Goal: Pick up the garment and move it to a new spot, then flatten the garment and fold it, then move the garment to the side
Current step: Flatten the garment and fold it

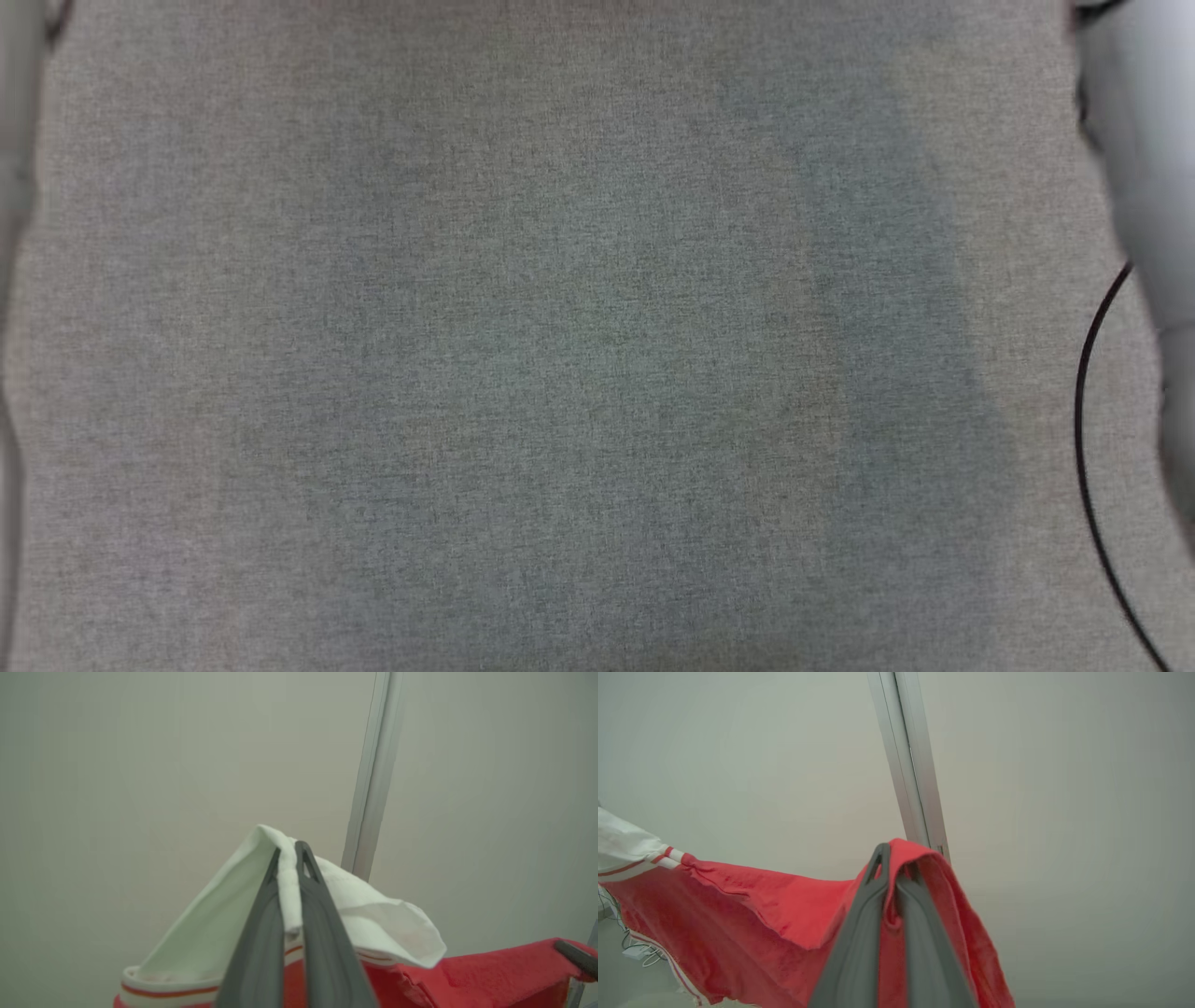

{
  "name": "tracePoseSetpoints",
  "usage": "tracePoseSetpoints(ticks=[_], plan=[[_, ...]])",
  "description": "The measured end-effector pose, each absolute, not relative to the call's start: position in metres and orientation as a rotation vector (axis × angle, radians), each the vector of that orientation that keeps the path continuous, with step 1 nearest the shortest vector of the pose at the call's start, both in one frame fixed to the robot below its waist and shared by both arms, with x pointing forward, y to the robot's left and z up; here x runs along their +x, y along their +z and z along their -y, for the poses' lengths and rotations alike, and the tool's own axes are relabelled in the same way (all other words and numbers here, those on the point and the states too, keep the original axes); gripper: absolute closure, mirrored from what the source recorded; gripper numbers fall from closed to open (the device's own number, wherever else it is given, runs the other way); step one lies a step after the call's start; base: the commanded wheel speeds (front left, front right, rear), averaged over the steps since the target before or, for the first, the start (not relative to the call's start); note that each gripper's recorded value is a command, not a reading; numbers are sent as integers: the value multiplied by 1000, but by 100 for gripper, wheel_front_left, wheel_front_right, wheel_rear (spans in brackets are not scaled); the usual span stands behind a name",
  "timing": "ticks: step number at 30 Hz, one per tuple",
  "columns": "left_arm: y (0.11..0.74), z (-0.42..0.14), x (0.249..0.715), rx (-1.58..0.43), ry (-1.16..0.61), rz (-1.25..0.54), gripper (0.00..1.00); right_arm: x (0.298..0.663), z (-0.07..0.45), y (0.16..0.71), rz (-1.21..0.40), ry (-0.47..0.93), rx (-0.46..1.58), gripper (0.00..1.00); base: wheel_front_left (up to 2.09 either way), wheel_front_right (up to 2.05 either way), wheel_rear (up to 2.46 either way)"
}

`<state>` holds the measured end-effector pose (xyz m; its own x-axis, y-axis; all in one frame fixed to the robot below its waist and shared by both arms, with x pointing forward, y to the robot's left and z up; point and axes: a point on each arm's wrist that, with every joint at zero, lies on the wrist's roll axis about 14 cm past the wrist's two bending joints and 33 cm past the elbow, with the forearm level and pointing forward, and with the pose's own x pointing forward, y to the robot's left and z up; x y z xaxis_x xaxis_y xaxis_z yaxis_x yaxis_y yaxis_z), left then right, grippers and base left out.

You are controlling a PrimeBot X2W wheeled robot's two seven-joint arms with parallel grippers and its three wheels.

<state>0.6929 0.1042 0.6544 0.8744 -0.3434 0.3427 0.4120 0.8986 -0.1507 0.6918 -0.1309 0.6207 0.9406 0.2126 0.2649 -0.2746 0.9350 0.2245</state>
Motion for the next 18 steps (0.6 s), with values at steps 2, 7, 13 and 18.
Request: tracePoseSetpoints(ticks=[2, 7, 13, 18], plan=[[626, -113, 684, -263, -375, 267, 100, 681, 129, 592, 181, 249, 289, 100, 0, 0, 0], [556, -136, 649, -320, -311, 140, 100, 643, 130, 531, 56, 237, 350, 100, 0, 0, 0], [506, -151, 587, -385, -249, 52, 100, 588, 137, 487, -42, 217, 397, 100, 0, 0, 0], [472, -161, 528, -431, -182, -27, 100, 541, 143, 464, -106, 189, 443, 100, 0, 0, 0]])
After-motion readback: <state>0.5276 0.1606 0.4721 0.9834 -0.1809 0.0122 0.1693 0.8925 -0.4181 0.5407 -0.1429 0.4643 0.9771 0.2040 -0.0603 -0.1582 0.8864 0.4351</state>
